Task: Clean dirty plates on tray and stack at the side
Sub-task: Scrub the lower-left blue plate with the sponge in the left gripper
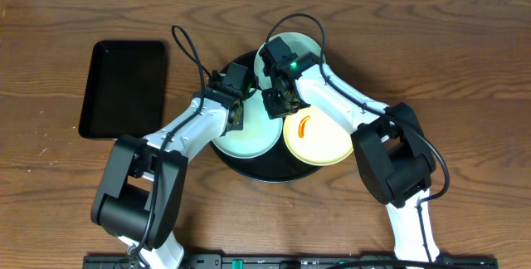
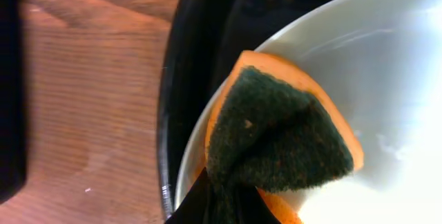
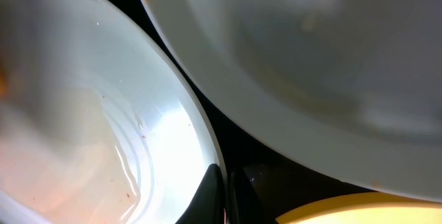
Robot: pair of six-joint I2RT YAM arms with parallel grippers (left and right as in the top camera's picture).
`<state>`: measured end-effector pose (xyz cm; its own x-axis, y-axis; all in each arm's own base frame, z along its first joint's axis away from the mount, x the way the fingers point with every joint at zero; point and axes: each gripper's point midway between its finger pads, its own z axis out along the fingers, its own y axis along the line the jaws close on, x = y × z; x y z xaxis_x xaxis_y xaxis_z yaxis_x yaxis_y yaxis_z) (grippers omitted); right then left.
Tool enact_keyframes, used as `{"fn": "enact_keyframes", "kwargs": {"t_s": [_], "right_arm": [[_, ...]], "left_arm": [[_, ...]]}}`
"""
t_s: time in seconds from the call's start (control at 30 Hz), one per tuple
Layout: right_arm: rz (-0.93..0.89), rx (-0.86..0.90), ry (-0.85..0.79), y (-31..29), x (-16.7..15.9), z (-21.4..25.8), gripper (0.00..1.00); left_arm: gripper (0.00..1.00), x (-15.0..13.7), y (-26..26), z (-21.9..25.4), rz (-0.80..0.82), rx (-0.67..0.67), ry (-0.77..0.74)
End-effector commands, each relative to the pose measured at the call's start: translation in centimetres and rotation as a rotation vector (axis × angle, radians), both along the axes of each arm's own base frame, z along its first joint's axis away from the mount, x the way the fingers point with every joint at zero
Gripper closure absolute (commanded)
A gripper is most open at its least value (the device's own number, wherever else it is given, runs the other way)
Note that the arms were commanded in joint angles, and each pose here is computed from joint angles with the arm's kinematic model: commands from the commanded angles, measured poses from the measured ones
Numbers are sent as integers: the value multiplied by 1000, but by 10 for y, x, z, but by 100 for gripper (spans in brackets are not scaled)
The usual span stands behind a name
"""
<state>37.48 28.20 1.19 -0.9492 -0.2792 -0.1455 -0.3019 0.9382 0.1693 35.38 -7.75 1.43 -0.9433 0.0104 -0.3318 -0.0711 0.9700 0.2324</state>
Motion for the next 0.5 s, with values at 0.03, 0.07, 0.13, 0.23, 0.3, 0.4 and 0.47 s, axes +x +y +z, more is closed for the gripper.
{"fn": "enact_keyframes", "kwargs": {"t_s": [0.03,0.07,0.13,0.23,0.3,0.4,0.47], "right_arm": [[2,-20,13,-1,-4,-9,99],[3,-20,13,-1,-4,-9,99],[3,-20,14,-1,-4,-9,99],[2,-20,13,-1,-4,-9,99],[2,-20,13,-1,-3,-9,99],[2,-19,12,0,-3,-9,99],[2,-19,12,0,-3,-9,99]], "left_arm": [[92,2,24,16,26,104,-29],[92,3,24,20,31,98,-41],[92,4,23,31,63,76,-77],[92,3,13,40,94,-15,-99],[92,-1,-6,37,87,-131,-70],[92,-9,-31,28,69,-273,-2],[92,-16,-43,21,97,-345,41]]}}
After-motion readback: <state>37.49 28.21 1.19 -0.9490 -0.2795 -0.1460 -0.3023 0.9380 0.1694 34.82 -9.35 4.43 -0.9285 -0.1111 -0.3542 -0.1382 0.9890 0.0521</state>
